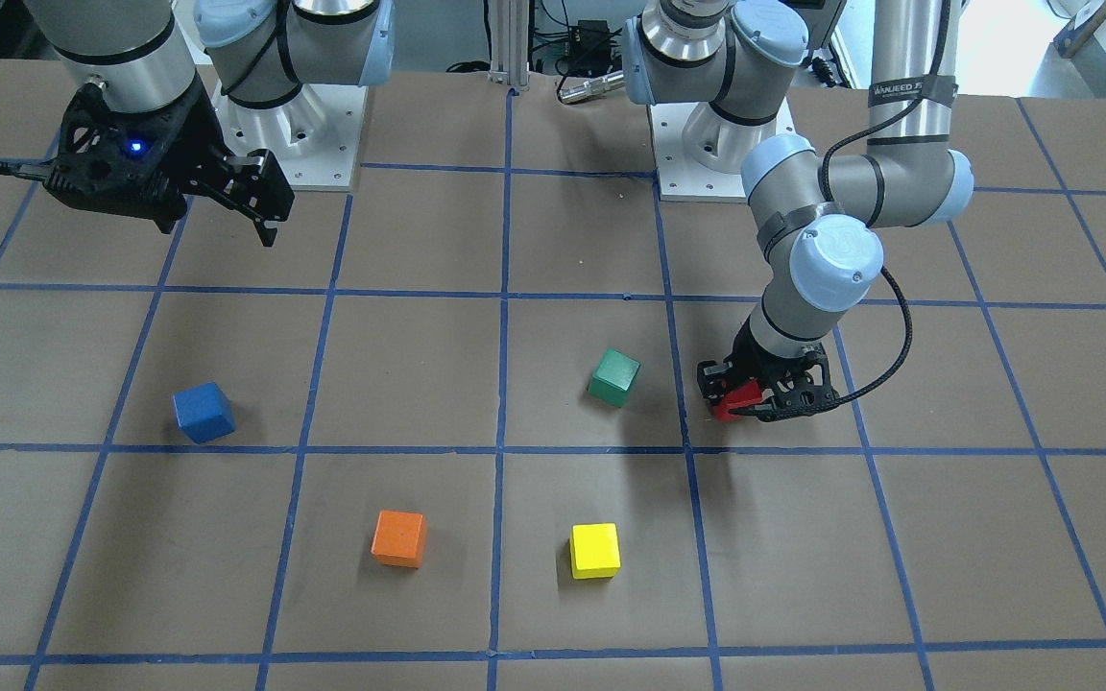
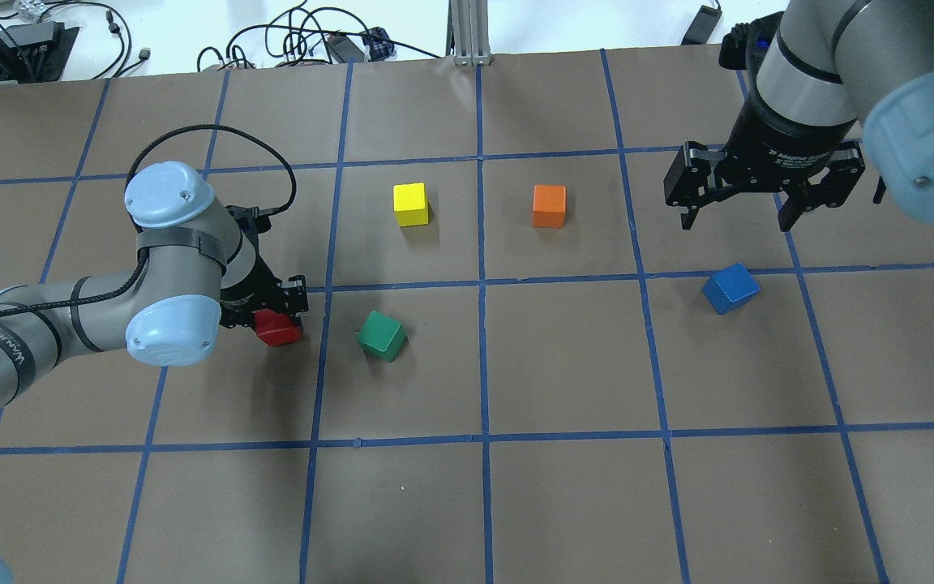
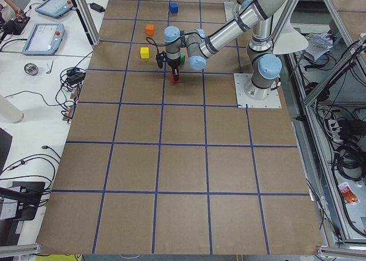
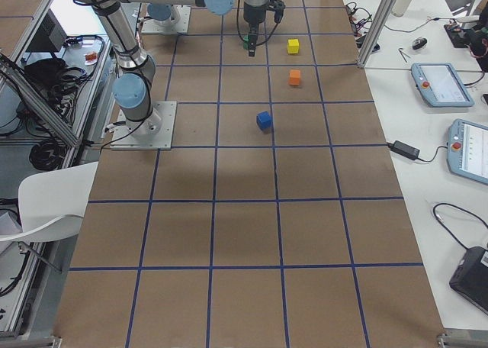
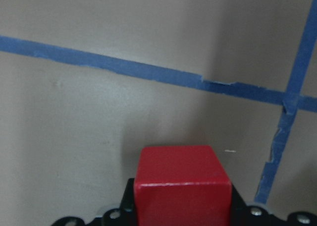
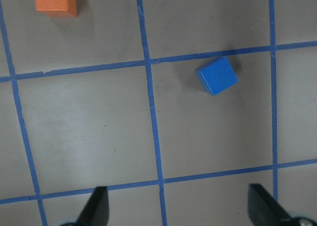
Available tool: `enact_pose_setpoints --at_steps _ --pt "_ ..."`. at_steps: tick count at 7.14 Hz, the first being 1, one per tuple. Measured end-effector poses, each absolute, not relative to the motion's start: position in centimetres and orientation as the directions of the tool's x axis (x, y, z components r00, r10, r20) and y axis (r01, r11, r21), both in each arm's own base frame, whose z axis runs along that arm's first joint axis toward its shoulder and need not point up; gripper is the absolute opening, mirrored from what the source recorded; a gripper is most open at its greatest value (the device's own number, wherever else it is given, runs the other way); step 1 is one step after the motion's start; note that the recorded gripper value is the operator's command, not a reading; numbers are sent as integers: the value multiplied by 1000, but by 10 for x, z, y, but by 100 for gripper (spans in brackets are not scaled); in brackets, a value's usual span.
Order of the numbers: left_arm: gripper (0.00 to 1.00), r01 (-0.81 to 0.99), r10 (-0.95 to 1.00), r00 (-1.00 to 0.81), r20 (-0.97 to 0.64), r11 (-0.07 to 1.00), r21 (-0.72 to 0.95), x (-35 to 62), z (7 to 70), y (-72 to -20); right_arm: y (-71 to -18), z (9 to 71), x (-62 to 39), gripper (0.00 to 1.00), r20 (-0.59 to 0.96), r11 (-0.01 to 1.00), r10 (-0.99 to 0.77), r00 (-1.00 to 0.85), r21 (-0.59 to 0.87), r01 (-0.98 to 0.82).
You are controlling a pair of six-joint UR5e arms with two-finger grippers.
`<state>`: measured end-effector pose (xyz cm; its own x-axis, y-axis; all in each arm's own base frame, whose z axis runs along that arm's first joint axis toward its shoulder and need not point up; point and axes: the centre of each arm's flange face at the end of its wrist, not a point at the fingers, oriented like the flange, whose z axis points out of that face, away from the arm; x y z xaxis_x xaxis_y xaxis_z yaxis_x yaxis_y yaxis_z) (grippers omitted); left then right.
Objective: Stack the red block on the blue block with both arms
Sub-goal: 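Close the left gripper on the red cube, then carry the red cube with the left gripper toward the table center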
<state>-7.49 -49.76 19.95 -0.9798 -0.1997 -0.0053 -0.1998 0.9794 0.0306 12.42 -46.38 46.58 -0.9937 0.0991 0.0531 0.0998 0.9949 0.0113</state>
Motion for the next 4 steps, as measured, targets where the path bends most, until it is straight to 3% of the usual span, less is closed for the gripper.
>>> enact_pose_setpoints --at_steps 2,4 --pt "6 -152 -152 -988 24 988 13 -95 239 -518 -466 465 124 100 47 995 102 -994 10 103" --pt "6 -9 -8 -997 73 1000 -20 -182 284 -538 -464 466 125 100 43 994 111 -993 8 112"
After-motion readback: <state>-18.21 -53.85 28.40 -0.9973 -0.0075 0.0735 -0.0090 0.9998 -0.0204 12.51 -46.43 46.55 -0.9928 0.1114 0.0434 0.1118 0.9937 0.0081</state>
